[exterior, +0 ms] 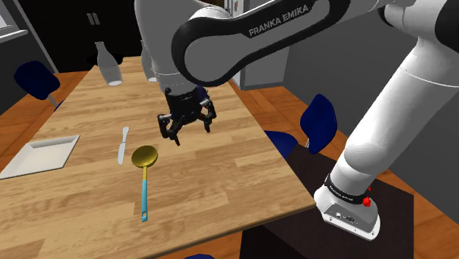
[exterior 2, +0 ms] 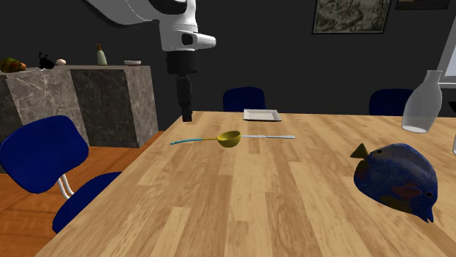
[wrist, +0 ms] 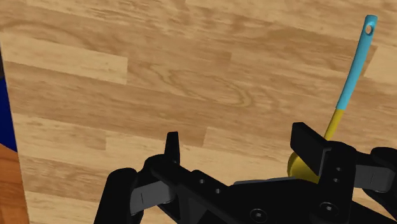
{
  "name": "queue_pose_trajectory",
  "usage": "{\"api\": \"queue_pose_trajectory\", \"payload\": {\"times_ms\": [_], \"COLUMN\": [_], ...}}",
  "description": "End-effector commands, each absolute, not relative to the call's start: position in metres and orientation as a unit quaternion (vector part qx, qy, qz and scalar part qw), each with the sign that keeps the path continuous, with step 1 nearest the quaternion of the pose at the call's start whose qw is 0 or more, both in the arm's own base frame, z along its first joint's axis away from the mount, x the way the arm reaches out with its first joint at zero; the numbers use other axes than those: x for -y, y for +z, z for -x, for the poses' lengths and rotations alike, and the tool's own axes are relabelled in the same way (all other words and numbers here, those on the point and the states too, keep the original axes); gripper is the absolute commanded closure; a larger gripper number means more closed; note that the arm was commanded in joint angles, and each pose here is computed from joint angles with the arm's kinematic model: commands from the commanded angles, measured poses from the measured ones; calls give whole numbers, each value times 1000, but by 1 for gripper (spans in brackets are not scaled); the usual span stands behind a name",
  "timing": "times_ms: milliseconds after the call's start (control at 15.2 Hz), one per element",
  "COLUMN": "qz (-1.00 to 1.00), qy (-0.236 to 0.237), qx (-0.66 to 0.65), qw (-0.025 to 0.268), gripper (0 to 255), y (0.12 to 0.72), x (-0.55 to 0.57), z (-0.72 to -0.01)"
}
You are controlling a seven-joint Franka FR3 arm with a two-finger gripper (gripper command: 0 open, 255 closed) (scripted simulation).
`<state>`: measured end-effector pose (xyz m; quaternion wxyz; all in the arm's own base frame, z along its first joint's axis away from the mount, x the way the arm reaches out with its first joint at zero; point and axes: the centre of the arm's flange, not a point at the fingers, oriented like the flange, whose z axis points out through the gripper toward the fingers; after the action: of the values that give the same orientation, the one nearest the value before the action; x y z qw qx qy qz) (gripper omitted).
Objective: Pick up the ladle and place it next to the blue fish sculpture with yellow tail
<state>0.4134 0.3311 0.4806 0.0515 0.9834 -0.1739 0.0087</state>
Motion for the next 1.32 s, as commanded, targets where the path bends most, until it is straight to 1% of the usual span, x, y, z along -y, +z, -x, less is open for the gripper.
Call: {"api": "queue_pose_trajectory", "payload": {"times_ms": [0,858,1254], "qz": [-980,-951,-950], "qy": [10,12,12], "qx": [192,293,297], "qw": [57,94,96], "gripper": [0,0,0], "y": [465,374,345], "x": [-351,-467,-466], "z": [-426,-534,-538]}}
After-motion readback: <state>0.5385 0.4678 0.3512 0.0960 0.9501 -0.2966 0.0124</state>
